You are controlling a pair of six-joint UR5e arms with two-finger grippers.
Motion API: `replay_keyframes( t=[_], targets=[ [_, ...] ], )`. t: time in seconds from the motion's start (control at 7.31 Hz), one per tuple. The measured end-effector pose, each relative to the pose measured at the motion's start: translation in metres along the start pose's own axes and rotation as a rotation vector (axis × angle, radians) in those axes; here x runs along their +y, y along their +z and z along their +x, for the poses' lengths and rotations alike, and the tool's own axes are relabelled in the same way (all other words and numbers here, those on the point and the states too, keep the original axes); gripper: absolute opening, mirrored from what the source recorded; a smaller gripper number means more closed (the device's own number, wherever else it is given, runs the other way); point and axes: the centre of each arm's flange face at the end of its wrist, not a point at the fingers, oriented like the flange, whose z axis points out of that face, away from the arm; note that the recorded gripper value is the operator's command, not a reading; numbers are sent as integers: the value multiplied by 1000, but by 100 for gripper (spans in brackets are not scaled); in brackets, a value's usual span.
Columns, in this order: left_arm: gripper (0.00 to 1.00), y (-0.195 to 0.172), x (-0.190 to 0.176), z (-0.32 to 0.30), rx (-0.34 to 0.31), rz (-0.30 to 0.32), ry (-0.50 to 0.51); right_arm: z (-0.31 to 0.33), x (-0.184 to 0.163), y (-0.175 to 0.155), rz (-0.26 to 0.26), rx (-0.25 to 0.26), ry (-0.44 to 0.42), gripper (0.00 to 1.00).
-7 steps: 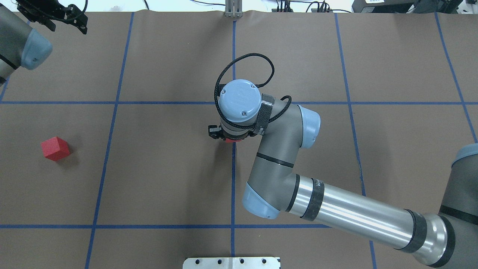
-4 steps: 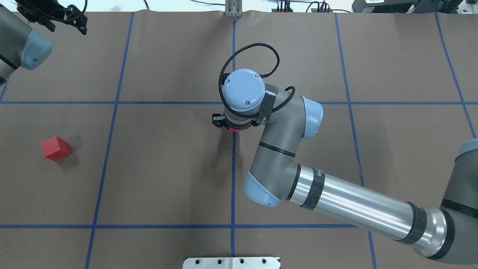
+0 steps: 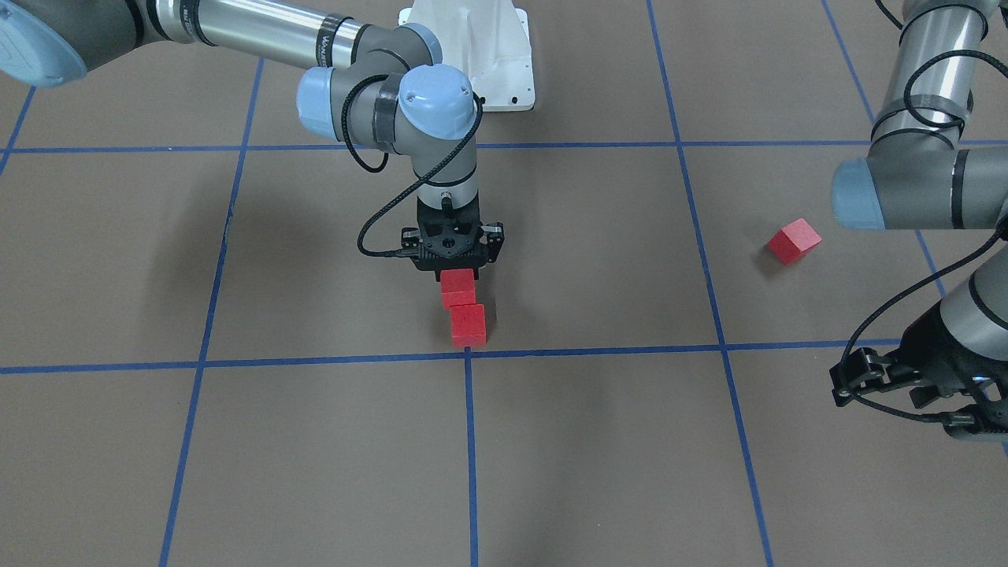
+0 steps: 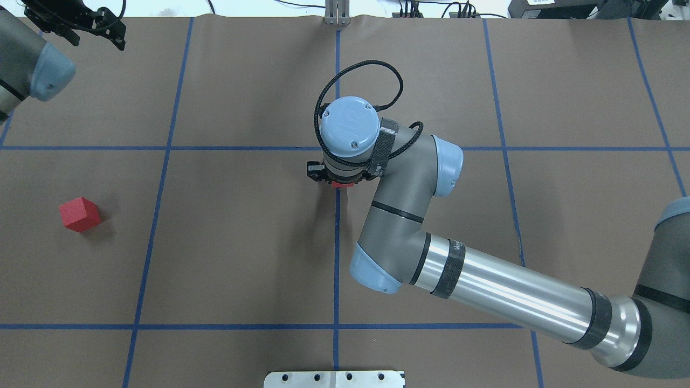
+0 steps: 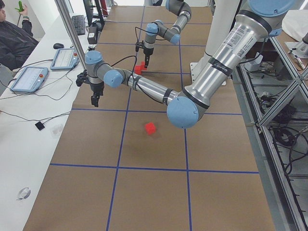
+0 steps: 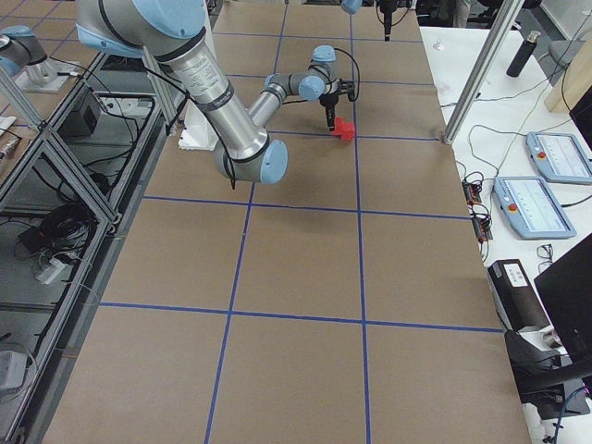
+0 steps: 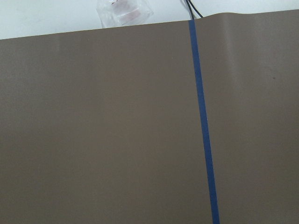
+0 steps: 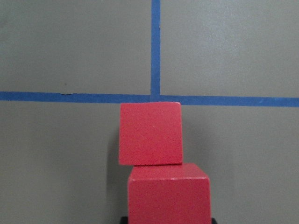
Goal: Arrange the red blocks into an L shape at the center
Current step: 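Lower the red cube with the right gripper against the center cube, nearer the robot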
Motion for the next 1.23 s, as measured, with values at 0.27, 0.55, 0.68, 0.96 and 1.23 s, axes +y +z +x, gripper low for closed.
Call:
replay_keyframes(
  t=[0.27, 0.55, 0.68, 0.96, 1.23],
  targets=[
    [100, 0, 0, -1, -1, -1, -2, -3, -1, -1, -5, -1, -39, 33],
    [100, 2, -1, -4, -4, -4, -7, -12, -1, 5, -49, 4, -78, 34],
    [100, 2, -1, -5, -6, -5, -9, -16, -1, 7, -78, 13, -83, 34],
    [100, 3, -1, -6, -7, -6, -10, -18, -8, 3, -113, 18, -81, 33],
    [100, 3, -1, -6, -6, -6, -11, -11, -21, 1, -137, 14, -74, 34]
  ],
)
